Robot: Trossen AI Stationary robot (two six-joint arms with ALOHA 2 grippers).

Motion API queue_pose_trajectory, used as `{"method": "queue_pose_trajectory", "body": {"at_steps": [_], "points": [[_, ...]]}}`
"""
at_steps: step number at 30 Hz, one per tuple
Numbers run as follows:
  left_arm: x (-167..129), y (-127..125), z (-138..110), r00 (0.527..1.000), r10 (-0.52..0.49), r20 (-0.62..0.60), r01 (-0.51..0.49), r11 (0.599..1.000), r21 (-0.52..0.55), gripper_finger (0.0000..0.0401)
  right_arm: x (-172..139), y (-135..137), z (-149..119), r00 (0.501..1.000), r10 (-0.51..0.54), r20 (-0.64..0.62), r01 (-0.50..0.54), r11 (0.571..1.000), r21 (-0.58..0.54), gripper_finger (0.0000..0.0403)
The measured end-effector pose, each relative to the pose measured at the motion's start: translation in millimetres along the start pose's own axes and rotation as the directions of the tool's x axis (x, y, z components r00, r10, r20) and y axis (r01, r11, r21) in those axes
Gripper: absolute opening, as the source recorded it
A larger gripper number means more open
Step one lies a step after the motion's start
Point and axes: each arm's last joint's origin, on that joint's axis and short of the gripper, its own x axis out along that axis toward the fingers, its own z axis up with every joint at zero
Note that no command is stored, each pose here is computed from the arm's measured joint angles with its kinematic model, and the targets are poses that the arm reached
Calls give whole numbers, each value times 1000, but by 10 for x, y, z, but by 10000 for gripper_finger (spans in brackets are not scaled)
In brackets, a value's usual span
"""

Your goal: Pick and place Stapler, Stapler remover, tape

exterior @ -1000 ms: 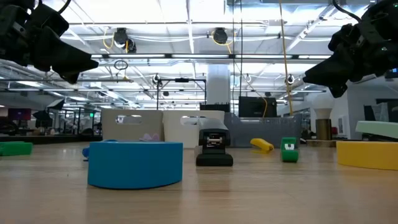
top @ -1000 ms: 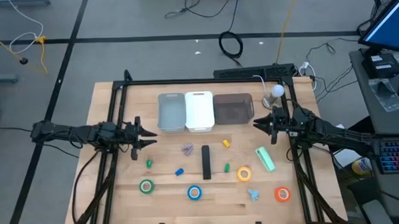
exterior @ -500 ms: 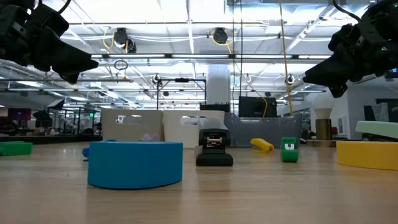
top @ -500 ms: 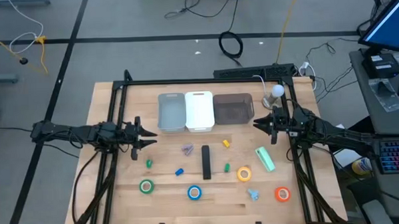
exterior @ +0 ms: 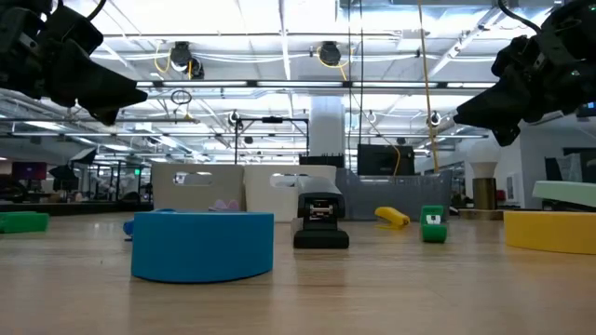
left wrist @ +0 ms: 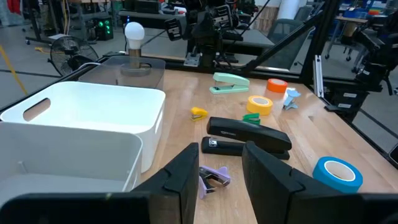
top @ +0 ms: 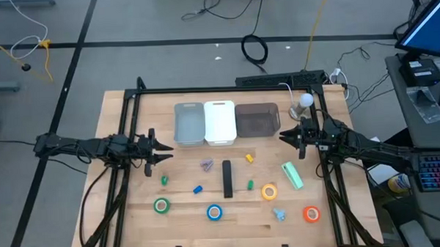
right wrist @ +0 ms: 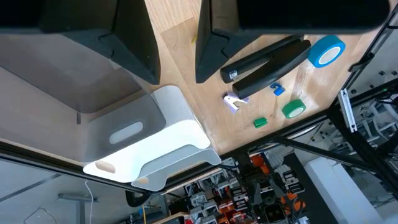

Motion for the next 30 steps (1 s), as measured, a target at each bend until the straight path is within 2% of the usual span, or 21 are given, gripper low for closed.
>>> {"method": "queue_pose_trajectory", "body": {"at_steps": [11, 19, 25, 30], "points": [[0, 0, -1, 1000, 0, 0, 0, 1000, 0, 122, -2, 16, 47, 999, 17, 47, -16, 1000, -3, 93], [0, 6, 3, 1000, 23, 5, -23, 1000, 0, 122, -5, 33, 94, 995, 33, 95, -53, 976, 211, 93], [-4, -2, 87, 996, 16, 92, -14, 999, -30, 122, -7, 39, 112, 993, 41, 113, -71, 958, 276, 93], [-10, -3, 141, 989, 24, 148, -19, 999, -40, 122, -26, 102, 193, 971, 170, 170, -208, 948, 240, 93]]}}
